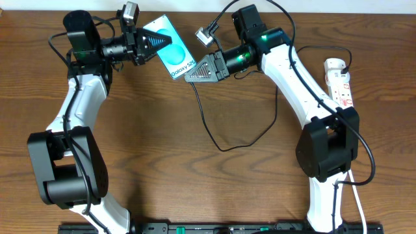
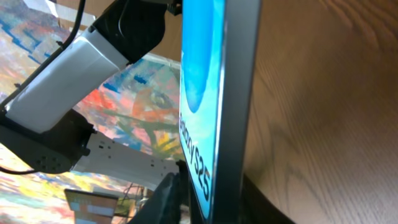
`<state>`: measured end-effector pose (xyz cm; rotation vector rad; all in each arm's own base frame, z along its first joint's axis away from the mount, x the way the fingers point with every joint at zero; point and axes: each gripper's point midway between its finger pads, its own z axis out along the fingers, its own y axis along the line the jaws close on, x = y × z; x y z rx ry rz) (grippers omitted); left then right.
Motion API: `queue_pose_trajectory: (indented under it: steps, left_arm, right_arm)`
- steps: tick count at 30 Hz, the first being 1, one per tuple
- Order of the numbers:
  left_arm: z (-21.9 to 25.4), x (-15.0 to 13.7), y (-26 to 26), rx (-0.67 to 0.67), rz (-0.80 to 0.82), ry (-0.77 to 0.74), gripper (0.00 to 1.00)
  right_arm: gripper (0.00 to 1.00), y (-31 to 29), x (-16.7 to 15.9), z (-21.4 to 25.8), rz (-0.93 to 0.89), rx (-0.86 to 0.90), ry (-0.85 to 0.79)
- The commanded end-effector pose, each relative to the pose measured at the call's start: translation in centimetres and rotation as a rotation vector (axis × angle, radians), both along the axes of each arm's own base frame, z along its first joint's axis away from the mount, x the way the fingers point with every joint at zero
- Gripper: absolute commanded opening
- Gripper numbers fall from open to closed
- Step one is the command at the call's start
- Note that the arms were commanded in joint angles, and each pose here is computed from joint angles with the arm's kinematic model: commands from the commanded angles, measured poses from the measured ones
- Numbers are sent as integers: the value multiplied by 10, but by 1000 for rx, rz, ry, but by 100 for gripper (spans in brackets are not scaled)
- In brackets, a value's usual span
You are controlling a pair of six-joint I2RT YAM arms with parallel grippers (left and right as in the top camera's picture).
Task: Plug charger to phone and switch on socket
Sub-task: 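Open the right gripper and release the plug in the phone port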
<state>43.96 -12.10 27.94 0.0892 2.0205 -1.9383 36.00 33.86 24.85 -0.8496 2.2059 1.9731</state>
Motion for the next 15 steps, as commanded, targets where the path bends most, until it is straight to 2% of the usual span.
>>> queue_pose_trajectory:
  steps: [1, 9, 15]
  left_arm:
    - [9, -7, -2, 3, -32, -46, 7]
    - [9, -7, -2, 3, -32, -48, 7]
    - [9, -7, -2, 3, -32, -49, 7]
  right_arm:
    - [31, -1, -1, 9, 8, 25, -17]
    - [50, -1, -1, 9, 8, 25, -17]
    - [81, 0, -1, 10, 8, 26, -22]
